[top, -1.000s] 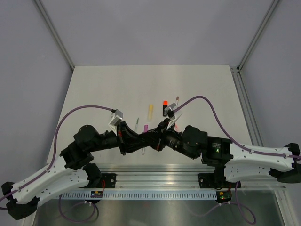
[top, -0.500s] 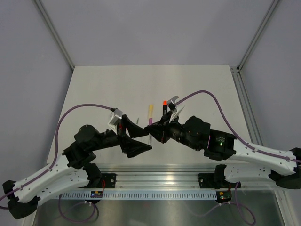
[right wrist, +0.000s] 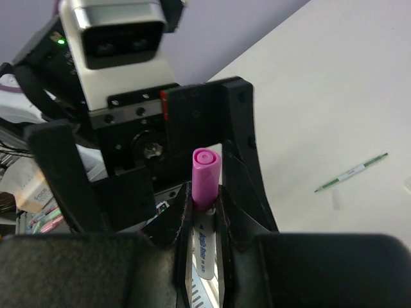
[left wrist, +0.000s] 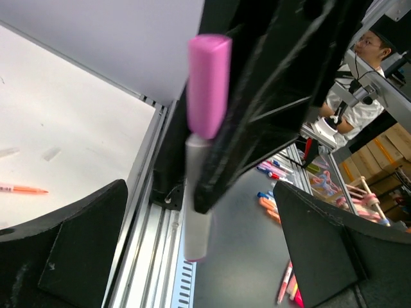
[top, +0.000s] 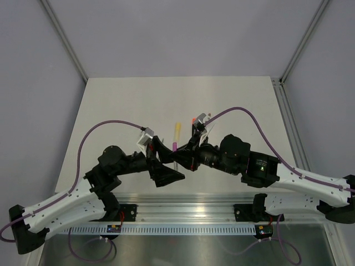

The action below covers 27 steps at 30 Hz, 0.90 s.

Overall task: Insert the pens into the pen caps
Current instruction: Press the pen cap onto the pen.

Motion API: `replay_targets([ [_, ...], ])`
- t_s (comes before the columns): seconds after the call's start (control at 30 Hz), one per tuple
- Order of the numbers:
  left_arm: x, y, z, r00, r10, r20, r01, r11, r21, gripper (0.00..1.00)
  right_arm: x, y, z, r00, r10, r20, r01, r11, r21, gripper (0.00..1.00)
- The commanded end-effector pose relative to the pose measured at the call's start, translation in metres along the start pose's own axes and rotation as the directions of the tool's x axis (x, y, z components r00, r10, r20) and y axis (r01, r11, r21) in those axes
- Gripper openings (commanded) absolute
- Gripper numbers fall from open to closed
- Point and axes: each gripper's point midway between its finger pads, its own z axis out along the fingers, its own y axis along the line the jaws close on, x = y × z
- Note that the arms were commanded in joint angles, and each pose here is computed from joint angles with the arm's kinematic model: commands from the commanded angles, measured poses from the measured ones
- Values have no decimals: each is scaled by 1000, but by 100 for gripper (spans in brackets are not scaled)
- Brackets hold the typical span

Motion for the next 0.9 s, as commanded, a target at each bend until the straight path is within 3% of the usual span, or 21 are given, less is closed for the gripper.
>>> replay_targets([
  [0.0,-10,-20,4,999,17,34,-21,994,106,99,-39,28,-10,995,-12,96,24,992,-127,0],
  [0.13,-9,-25,4,1000,2,31,-6,990,143,97,-41,36,-15,995,-13,102,32,984,-178,0],
  [0.23,-6,-31,3,1000,-10,17,7,984,178,90,-42,42,-20,994,-18,107,42,974,-223,0],
  [0.27,-3,-32,3,1000,-19,7,17,982,186,82,-43,44,-21,994,-18,111,43,972,-233,0],
  [0.37,-3,-36,0,1000,-27,12,24,978,208,73,-46,45,-23,993,-22,116,50,969,-241,0],
  [0.4,-1,-37,-1,1000,-29,9,26,977,213,62,-46,45,-22,993,-21,114,48,969,-242,0],
  [0.47,-2,-39,-3,999,-32,15,28,976,216,54,-45,44,-21,994,-19,110,46,968,-245,0],
  [0.73,-6,-46,-9,999,-32,32,24,974,225,34,-34,47,-13,997,-8,75,30,956,-292,0],
  [0.87,-8,-46,-10,999,-28,41,19,976,218,30,-31,42,-9,998,-2,65,20,957,-289,0],
])
